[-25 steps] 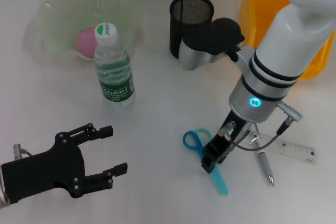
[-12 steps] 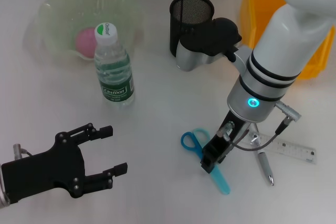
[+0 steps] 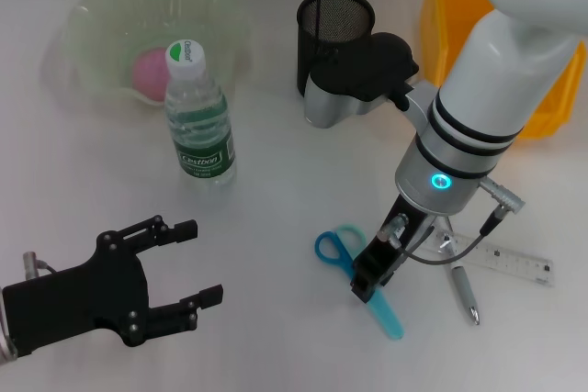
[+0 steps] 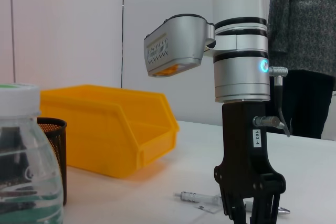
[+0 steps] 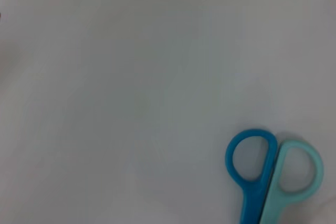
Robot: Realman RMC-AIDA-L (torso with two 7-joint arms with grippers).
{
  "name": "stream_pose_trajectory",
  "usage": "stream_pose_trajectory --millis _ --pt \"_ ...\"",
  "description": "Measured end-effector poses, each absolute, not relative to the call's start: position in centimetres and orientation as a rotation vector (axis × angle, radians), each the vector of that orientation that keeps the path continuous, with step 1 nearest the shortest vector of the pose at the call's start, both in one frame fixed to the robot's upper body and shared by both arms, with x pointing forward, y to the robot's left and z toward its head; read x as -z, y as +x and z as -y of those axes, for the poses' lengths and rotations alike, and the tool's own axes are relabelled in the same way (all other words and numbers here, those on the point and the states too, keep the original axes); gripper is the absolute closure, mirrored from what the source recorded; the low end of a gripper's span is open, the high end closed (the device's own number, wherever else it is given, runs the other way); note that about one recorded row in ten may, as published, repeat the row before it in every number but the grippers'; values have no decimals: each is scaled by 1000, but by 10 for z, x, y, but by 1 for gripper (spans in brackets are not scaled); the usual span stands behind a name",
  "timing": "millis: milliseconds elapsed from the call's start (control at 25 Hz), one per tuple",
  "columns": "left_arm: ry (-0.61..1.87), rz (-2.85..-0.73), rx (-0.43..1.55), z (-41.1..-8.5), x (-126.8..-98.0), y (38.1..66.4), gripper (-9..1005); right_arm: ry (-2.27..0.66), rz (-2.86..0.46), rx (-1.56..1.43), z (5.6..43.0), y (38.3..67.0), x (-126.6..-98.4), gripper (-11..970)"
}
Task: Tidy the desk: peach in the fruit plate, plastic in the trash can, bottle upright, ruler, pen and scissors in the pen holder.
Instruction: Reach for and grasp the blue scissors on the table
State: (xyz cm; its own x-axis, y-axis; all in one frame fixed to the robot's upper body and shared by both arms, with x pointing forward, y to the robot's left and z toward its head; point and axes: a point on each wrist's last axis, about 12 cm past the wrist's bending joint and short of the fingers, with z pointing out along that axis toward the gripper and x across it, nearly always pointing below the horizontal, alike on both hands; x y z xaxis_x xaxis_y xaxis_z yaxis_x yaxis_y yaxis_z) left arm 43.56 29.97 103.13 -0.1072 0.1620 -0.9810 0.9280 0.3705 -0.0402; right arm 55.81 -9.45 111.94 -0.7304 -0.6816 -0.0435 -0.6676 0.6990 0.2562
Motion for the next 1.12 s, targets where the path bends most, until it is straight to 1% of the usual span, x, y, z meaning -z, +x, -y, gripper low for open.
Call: stream_pose_trajectory --millis 200,440,640,1120 --pt "1013 -1549 887 -300 -1031 436 259 1131 2845 396 94 558 -1120 648" --pt "1011 -1552 887 -300 -1031 435 260 1125 2841 395 95 558 -1119 757" --pt "1011 -1553 887 -301 -1031 435 261 1133 2838 390 94 558 -1120 717" --pt "1011 -1554 885 -301 -1031 435 264 1143 2839 386 92 559 -1121 691"
